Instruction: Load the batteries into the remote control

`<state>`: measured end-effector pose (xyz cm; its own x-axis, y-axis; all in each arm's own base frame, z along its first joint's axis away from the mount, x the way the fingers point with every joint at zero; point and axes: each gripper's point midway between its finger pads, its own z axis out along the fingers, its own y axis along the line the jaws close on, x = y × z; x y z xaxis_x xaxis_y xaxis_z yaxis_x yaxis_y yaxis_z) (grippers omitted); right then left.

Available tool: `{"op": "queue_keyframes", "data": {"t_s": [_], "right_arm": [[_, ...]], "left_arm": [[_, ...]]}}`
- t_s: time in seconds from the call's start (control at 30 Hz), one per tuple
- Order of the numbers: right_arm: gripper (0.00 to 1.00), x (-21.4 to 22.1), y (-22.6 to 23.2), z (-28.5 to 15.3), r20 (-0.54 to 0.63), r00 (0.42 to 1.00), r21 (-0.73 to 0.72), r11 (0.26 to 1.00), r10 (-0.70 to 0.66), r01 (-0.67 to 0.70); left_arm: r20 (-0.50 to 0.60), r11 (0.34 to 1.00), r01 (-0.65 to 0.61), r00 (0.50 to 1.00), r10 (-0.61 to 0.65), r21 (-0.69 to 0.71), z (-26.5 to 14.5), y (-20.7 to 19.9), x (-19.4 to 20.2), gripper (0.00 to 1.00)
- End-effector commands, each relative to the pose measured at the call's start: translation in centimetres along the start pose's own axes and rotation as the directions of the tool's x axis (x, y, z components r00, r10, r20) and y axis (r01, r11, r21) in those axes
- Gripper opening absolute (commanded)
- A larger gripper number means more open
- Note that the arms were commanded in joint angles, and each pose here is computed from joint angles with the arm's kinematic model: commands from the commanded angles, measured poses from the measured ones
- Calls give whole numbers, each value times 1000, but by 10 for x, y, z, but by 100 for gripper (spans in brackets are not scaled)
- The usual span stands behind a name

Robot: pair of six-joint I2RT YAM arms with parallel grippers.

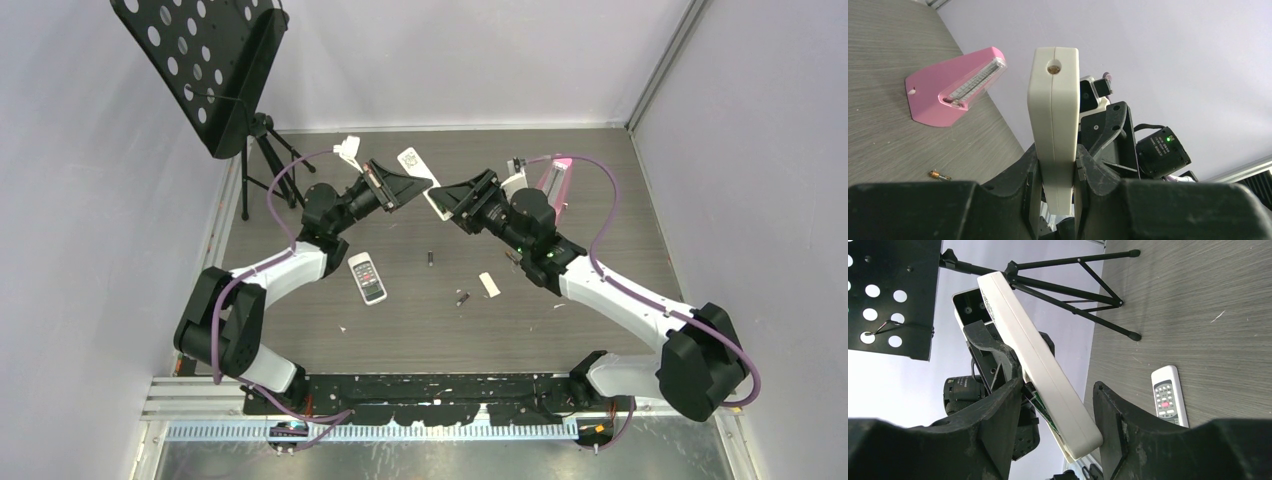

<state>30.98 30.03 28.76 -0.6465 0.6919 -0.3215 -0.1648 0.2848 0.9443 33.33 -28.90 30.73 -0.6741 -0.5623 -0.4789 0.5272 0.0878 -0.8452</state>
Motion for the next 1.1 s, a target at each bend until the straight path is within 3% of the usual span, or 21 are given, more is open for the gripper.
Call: {"op": "queue_keyframes", "data": {"t_s": [0.0,0.3,0.83,0.9,1.07], "right_arm": [[57,-4,32,-2,6,1000,-126,992,-14,15],[62,-4,34,-3,3,1000,-146,989,-1,2],[37,6,13,-2,-19,999,-154,987,-36,33],[41,7,12,-2,-23,999,-152,988,-41,37],[75,-6,19,-11,6,999,-158,986,-51,51]], "left_arm": [[14,998,-57,998,57,32,4,-15,-9,0],[7,997,-66,998,66,38,3,-14,-7,0],[8,999,-7,1000,6,33,6,-22,-12,0],[8,999,-17,1000,16,31,6,-23,-12,0],[-24,997,-83,996,83,1,2,-12,-5,0]]}}
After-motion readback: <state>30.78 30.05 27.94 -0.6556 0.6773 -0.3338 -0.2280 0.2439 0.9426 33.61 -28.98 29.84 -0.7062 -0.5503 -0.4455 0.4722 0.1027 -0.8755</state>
